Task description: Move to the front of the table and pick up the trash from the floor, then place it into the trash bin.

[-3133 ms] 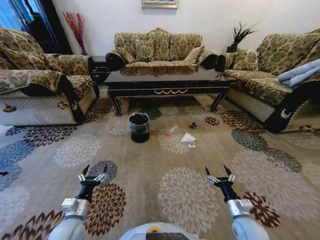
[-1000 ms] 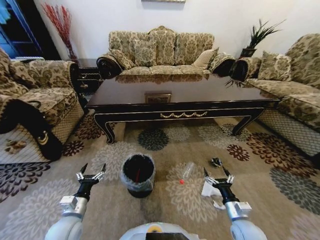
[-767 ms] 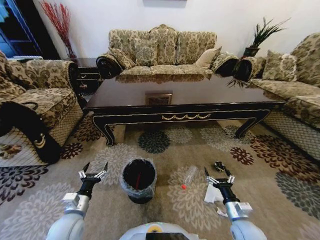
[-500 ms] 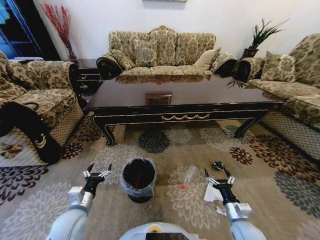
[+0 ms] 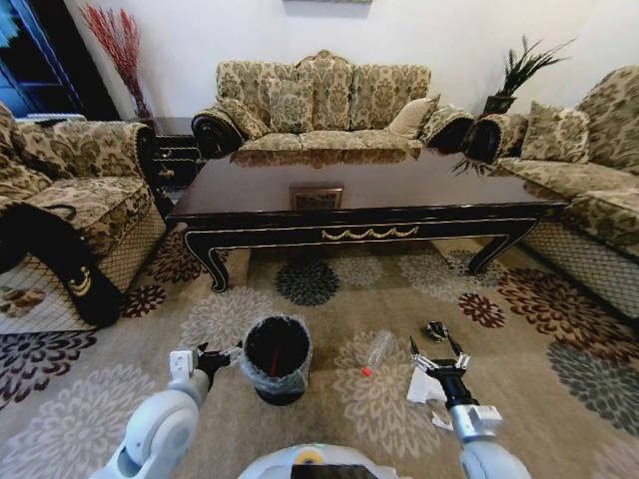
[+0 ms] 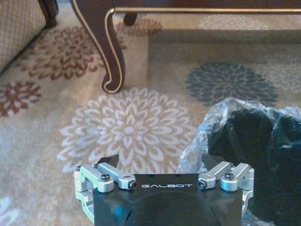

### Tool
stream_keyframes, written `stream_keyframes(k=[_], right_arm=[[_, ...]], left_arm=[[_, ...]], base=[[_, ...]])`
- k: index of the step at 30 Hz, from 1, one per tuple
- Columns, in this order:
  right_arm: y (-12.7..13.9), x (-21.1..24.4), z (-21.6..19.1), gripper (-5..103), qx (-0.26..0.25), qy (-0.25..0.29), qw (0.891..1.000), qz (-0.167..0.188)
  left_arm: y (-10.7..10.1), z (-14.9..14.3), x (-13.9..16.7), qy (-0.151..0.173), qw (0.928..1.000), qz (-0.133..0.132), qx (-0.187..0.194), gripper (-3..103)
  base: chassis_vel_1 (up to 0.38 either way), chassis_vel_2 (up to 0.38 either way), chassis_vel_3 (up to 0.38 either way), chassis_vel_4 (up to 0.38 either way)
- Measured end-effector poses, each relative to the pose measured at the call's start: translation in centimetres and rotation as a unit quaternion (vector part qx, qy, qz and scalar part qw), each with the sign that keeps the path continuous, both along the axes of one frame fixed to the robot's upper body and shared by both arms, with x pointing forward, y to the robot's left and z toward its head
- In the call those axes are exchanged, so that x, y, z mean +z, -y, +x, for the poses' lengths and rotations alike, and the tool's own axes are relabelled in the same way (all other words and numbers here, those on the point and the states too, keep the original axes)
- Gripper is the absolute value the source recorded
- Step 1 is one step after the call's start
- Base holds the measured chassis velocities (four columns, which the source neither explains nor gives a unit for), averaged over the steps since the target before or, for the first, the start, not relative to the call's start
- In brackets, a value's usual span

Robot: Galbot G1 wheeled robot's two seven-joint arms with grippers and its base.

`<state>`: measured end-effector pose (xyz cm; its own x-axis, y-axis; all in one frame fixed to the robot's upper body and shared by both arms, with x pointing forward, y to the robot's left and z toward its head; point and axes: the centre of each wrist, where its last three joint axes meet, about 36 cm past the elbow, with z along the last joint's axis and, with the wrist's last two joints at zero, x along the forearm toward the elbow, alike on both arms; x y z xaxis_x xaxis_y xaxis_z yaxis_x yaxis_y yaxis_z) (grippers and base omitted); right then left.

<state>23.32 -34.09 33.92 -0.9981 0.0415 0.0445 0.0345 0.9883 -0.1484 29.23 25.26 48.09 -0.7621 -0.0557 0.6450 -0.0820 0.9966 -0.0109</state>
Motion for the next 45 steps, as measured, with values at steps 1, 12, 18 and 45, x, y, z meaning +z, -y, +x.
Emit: stream_keyframes(k=[1,12,18,45], right_arm=[[0.0,-0.1,0.0,100,0.0,-0.001,1.0,0.002],[-0.9,0.1,0.5,100,0.006,0.0,1.0,0.016],[-0.5,0.0,0.3,100,0.005,-0.003,1.0,0.012],[0.0,0.2,0.4,100,-0.002,-0.002,1.0,0.008]], left_arm=[[-0.1,0.3,-0.2,-0.006,0.9999,-0.009,0.004,100],[0.1,2.5,-1.1,-0.035,0.9973,-0.06,0.022,100],[0.7,3.2,-2.2,-0.047,0.9964,-0.069,0.015,100],[3.2,7.3,-4.8,-0.088,0.992,-0.09,0.0,87]], base=[[0.0,0.0,0.0,0.0],[0.0,0.0,0.0,0.0],[0.0,0.0,0.0,0.0],[0.0,0.0,0.0,0.0]])
